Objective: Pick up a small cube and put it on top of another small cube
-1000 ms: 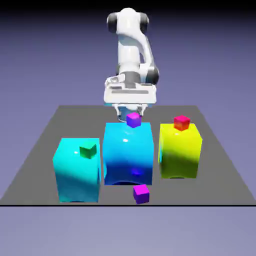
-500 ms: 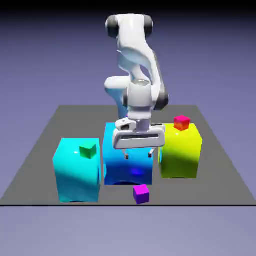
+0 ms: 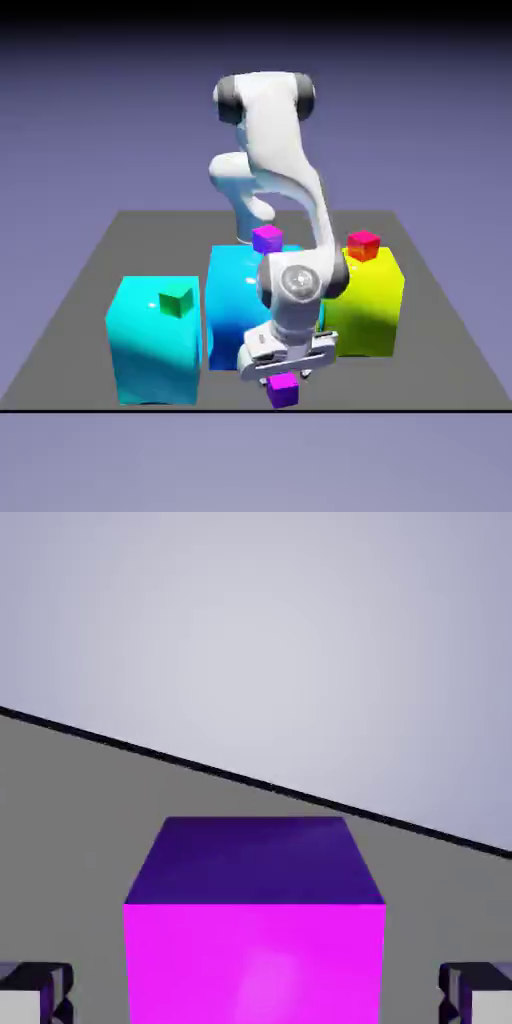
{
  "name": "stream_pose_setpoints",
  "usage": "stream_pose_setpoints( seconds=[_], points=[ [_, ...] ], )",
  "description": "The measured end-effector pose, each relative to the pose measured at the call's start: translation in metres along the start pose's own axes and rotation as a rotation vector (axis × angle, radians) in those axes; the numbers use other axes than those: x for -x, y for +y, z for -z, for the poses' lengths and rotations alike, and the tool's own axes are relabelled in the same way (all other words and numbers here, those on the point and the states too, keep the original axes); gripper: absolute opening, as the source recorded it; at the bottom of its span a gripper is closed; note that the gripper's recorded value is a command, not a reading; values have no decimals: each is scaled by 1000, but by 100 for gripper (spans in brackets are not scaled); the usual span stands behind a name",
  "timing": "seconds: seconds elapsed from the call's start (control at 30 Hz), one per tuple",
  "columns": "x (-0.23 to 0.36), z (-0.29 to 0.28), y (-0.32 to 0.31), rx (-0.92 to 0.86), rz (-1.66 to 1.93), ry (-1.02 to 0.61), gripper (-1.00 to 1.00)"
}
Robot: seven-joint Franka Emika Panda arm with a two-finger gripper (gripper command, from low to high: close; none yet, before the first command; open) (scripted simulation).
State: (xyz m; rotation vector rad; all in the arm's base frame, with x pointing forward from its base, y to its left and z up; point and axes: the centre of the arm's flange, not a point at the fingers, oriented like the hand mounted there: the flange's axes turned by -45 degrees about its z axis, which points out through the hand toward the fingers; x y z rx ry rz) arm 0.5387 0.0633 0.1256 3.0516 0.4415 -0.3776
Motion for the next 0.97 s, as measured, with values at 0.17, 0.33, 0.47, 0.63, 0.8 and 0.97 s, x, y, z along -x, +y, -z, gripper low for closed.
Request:
stream_pose_setpoints(
  seconds=[0.17,0.33,0.47,0.63,0.8,0.97],
  points=[
    [2,73,-3,11,37,1,-100],
    [20,163,83,-26,-294,8,-100],
    [64,236,154,-96,-619,10,-100],
    [148,321,231,-209,-1009,7,-100],
    [147,285,230,-280,-1102,1,-100],
    [142,247,223,-277,-1103,0,100]
  ],
)
